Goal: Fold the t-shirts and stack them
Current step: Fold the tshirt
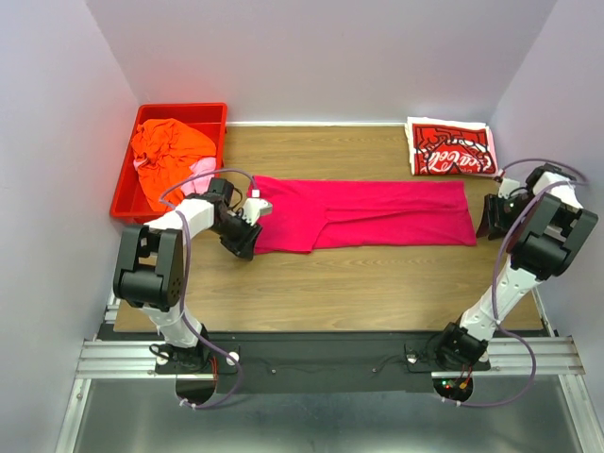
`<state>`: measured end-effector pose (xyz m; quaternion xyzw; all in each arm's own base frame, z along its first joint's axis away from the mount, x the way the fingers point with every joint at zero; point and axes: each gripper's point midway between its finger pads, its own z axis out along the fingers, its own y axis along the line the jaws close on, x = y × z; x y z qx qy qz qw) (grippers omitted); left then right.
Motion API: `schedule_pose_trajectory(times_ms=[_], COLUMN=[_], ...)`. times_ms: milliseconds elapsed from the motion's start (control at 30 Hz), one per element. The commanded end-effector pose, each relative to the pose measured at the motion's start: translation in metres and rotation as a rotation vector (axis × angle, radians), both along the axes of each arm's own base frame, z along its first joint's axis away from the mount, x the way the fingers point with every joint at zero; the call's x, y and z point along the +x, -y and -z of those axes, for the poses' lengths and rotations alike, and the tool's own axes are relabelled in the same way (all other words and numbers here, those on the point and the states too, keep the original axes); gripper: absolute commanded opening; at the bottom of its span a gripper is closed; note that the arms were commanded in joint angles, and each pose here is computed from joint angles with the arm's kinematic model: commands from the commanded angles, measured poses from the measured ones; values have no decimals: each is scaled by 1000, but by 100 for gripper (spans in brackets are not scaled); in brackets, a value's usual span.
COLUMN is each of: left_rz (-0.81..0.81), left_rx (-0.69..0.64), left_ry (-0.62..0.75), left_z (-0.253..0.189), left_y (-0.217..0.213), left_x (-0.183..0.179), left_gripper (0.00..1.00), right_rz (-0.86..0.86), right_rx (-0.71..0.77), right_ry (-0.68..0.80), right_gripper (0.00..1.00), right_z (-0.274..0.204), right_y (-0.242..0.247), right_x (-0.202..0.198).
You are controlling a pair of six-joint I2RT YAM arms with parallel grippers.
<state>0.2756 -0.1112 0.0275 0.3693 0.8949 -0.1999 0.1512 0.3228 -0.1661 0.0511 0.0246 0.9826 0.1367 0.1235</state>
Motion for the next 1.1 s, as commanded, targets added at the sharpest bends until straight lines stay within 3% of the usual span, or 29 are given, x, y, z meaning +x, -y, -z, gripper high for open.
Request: schedule_pose_trajectory(times_ms=[0,267,400,700,1067], left_rz=[6,-10,-43,-133,-162], left_rx=[-24,-24,-37,-67,-67], left_ry=[22,23,38,106,102], left_z=[-5,-6,-14,-27,-21], left_y=[5,2,-3,0,0], left_x=[10,12,16,46,58], left_gripper=[50,47,42,42,40], right_rz=[0,24,24,22,20], right_rx=[110,167,176,211,201], right_ry=[-26,-47,-48,-50,-52], right_gripper=[52,51,46,33,20], right_z=[10,26,27,31,32], right_y=[-20,-26,-28,-35,-33], right_x=[-2,2,0,-2,-2])
